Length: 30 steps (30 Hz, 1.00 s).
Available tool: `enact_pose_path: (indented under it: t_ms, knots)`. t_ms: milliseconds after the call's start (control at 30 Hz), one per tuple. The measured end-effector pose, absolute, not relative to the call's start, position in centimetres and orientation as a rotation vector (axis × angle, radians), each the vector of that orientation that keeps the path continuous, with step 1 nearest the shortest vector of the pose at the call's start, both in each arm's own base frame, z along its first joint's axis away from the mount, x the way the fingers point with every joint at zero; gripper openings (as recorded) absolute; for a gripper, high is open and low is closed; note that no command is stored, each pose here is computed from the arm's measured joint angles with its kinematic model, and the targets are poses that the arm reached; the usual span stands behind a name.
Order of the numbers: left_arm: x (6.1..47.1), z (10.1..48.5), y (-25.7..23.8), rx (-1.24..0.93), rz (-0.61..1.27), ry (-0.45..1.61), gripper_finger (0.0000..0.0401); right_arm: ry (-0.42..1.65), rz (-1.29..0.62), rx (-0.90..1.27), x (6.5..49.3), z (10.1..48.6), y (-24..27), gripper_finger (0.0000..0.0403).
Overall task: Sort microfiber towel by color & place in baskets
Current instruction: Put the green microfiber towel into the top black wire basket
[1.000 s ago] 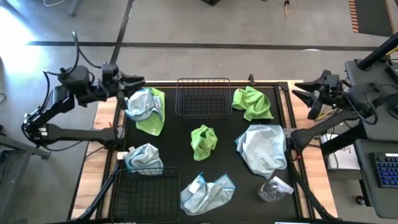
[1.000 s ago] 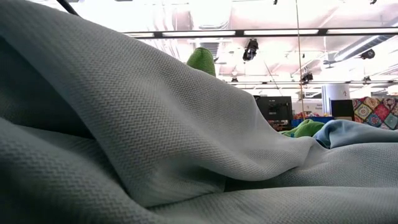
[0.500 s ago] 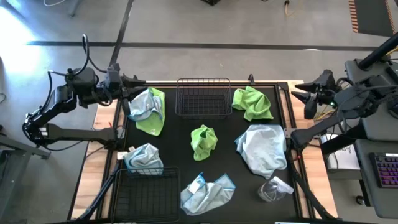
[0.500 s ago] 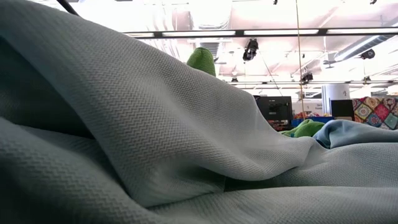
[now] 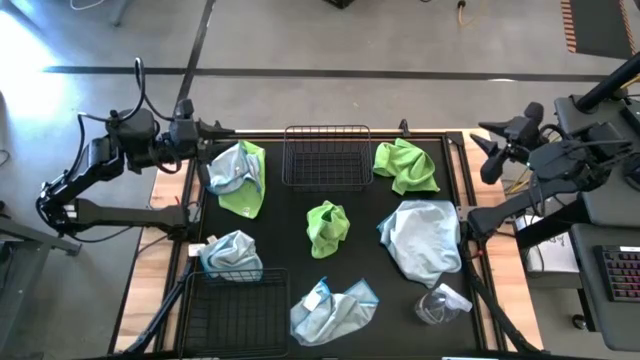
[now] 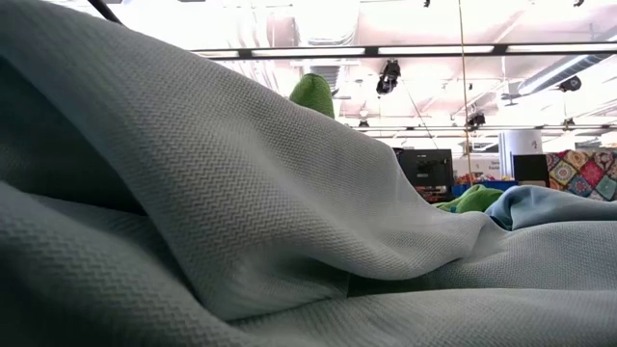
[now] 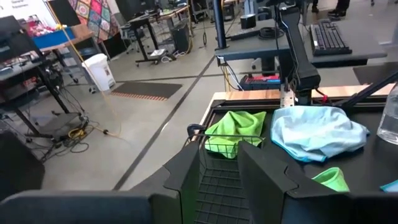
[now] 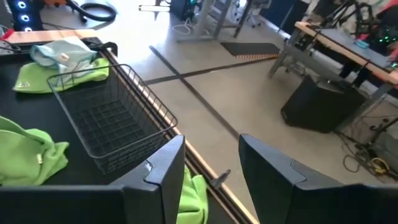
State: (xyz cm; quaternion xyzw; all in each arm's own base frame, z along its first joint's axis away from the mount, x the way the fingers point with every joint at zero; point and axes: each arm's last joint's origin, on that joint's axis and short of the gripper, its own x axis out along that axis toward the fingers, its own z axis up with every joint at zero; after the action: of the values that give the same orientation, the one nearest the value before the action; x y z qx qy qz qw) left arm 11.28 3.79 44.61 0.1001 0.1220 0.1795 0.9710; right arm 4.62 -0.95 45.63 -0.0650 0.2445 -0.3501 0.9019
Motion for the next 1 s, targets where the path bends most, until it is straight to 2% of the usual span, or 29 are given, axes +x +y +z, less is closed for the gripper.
enact_pose_path:
  t_ms: [167, 367, 567, 800, 1000]
  knots:
    - [11.5, 44.8, 3.9, 0.256, 0.371, 0.235, 0.0095, 0.501, -0.764, -0.184, 4.7, 45.6, -1.0, 0.0146]
    - [12.5, 45.4, 4.5, 0.25, 0.481, 0.176, 0.0095, 0.511, -0.783, -0.231, 4.8, 45.4, -1.0, 0.0146]
    - [13.9, 45.0, 4.9, 0.256, 0.475, 0.209, 0.0095, 0.586, -0.677, -0.307, 4.9, 45.2, -0.8, 0.0146]
    - [15.9, 44.9, 5.6, 0.209, 0.479, 0.187, 0.0095, 0.626, -0.575, -0.258, 5.3, 44.9, -0.5, 0.0146]
    - [17.6, 44.6, 6.1, 0.216, 0.477, 0.19, 0.0095, 0.667, -0.581, -0.278, 6.3, 44.4, -0.2, 0.0146]
